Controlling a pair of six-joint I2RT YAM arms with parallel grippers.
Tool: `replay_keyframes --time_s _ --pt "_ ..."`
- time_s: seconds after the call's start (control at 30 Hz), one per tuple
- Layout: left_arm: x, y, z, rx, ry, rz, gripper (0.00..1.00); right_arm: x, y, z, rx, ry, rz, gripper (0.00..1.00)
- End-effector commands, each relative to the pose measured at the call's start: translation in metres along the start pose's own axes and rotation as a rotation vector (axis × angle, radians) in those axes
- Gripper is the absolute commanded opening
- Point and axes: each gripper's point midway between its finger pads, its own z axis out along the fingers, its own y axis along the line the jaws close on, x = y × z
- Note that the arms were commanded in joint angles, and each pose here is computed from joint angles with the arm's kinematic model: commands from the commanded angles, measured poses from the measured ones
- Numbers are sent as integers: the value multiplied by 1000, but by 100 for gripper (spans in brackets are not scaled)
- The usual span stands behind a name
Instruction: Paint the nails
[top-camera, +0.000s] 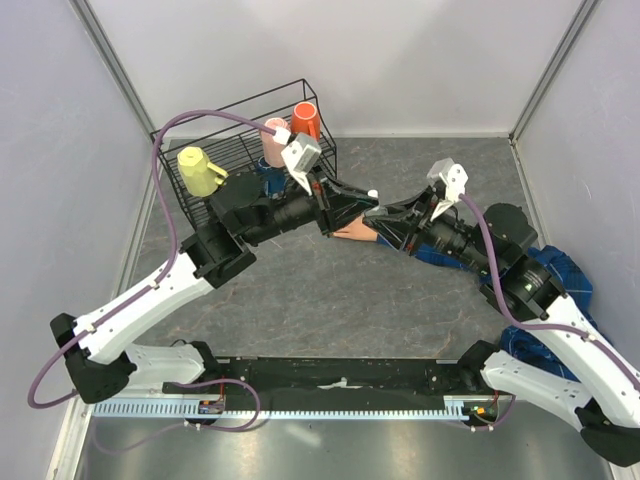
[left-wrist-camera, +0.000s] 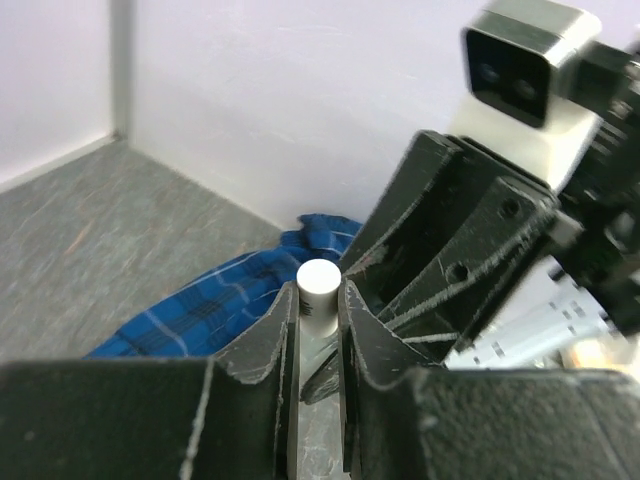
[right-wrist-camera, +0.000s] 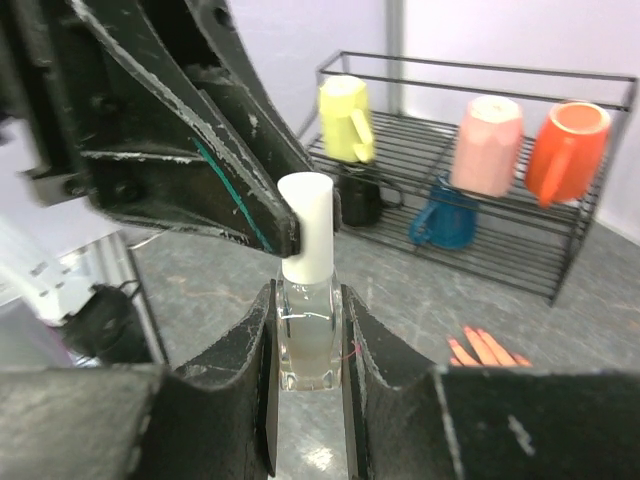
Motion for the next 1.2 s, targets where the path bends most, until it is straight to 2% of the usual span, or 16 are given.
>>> replay_keyframes --time_s 0.0,0.03,0.07,0.1,0.23,0.33,0.4,0.43,0.5,0.53,0.6,0.63,0.73,0.83,0.93,1.17 --pt "25 -61 -37 486 71 120 2 -37 51 -16 -258 -130 -53 0" --pt "40 -58 -45 536 93 110 2 -32 57 -18 -299 -121 -51 0" --pt "23 -59 -52 589 23 129 2 -38 67 -22 -354 -153 -65 0" --pt "29 -67 -66 695 53 133 2 -37 77 -26 -414 -145 -45 0" --pt "33 -70 -73 837 146 72 2 -40 94 -32 -520 -164 -4 0" --pt "35 -66 -67 837 178 60 2 -44 92 -31 -503 -179 -18 0" --pt "34 -56 -62 743 185 32 2 -39 85 -28 -464 -153 -18 0" --pt "27 -51 -58 702 157 83 6 -41 78 -24 -419 -155 -25 0" --pt "23 -26 -47 516 160 37 23 -31 66 -19 -360 -112 -51 0" --pt "14 -22 -48 463 138 62 43 -30 61 -18 -326 -104 -58 0" --pt "7 -2 -44 297 109 35 56 -19 43 -10 -237 -57 -87 0" --pt "-2 -1 -48 253 81 38 69 -22 38 -9 -209 -57 -104 0" --pt "-10 26 -53 32 62 -46 82 -17 16 -3 -103 -26 -136 0" --pt "-15 52 -57 -179 43 -197 82 -20 1 1 -27 -26 -157 0" --pt "-23 44 -54 -200 1 -267 81 -21 -5 5 4 -21 -162 0" --pt "-50 34 -37 -324 -130 -150 65 -28 -16 7 71 -35 -154 0"
